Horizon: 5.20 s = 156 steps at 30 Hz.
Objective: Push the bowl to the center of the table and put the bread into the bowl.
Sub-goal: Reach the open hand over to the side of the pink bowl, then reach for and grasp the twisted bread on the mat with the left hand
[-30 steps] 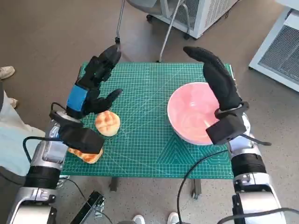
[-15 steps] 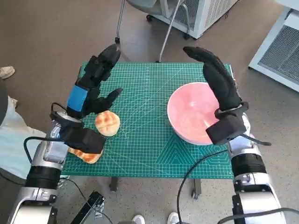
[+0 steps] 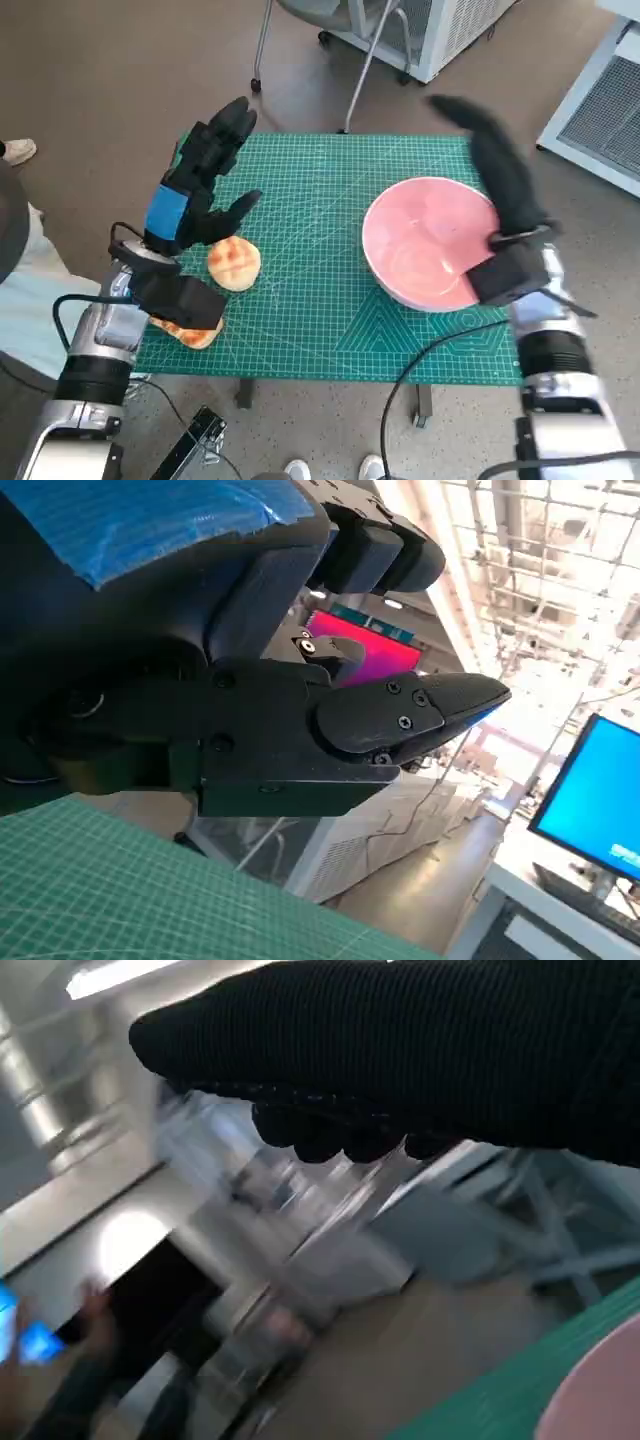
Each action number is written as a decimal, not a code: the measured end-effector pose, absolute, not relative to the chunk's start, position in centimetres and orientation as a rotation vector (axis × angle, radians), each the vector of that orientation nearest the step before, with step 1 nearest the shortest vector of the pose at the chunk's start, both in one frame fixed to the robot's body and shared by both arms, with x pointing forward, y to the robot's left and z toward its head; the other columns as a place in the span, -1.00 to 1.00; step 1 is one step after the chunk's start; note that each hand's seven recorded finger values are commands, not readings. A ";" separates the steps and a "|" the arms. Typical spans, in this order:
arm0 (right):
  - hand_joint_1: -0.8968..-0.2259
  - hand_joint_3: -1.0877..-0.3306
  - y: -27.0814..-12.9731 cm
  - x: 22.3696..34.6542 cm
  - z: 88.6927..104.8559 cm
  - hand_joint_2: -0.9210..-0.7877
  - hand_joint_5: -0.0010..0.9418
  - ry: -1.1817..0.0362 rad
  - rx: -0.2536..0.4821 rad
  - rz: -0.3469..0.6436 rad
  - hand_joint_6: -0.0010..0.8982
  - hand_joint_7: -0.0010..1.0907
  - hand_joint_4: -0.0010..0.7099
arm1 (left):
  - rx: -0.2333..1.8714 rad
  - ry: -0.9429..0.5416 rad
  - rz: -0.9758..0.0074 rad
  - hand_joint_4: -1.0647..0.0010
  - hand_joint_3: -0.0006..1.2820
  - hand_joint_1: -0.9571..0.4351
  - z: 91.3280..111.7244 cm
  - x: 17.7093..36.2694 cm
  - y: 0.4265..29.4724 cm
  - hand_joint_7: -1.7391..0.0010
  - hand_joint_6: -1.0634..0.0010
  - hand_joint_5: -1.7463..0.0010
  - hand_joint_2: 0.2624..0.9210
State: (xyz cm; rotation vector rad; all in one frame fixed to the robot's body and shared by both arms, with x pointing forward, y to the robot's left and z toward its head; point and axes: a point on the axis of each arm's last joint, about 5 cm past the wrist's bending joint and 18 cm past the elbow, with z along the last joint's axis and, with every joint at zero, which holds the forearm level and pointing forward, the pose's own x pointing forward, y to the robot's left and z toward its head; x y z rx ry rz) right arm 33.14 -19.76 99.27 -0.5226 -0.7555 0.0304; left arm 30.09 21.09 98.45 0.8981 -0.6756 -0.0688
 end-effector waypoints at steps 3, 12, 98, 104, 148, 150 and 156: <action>-0.16 0.13 -20.9 33.0 98.6 -1.00 -0.98 -0.701 -0.524 -0.048 -1.00 0.08 -0.15 | 0.899 -0.675 -0.069 0.59 -0.56 -0.31 98.4 30.1 21.1 0.60 0.84 1.00 1.00; -0.31 0.13 -22.9 32.3 96.5 -1.00 -0.97 -0.538 -0.549 -0.174 -0.96 0.08 -0.10 | 0.895 -0.676 -0.076 0.59 -0.56 -0.30 98.4 30.1 21.1 0.58 0.86 1.00 1.00; -0.17 0.11 -13.8 34.6 95.2 -1.00 -0.99 -0.167 0.032 0.101 -0.83 0.11 -0.15 | 0.926 -0.659 -0.011 0.57 -0.61 -0.23 99.4 26.9 23.1 0.36 1.00 1.00 1.00; -0.19 0.11 -15.1 34.7 97.0 -1.00 -0.98 -0.361 -0.098 0.119 -0.89 0.19 -0.12 | 0.956 -0.633 0.005 0.57 -0.60 -0.25 99.3 26.0 24.4 0.37 1.00 1.00 1.00; -0.36 0.07 -15.4 32.8 99.5 -1.00 -0.99 -0.897 -0.482 0.308 -1.00 0.27 -0.15 | 1.479 -0.346 -0.363 0.51 -0.97 0.07 104.1 18.5 30.8 0.86 0.31 1.00 0.30; -0.37 0.07 -15.4 32.8 99.5 -1.00 -0.99 -0.892 -0.480 0.299 -1.00 0.28 -0.15 | 1.510 -0.312 -0.425 0.55 -0.96 0.19 104.2 18.3 30.6 0.91 0.30 1.00 0.31; -0.39 0.04 -15.4 32.9 99.4 -1.00 -1.00 -0.879 -0.475 0.278 -1.00 0.29 -0.18 | 1.607 -0.186 -0.572 0.65 -0.95 0.39 105.2 18.2 29.9 0.98 0.37 1.00 0.37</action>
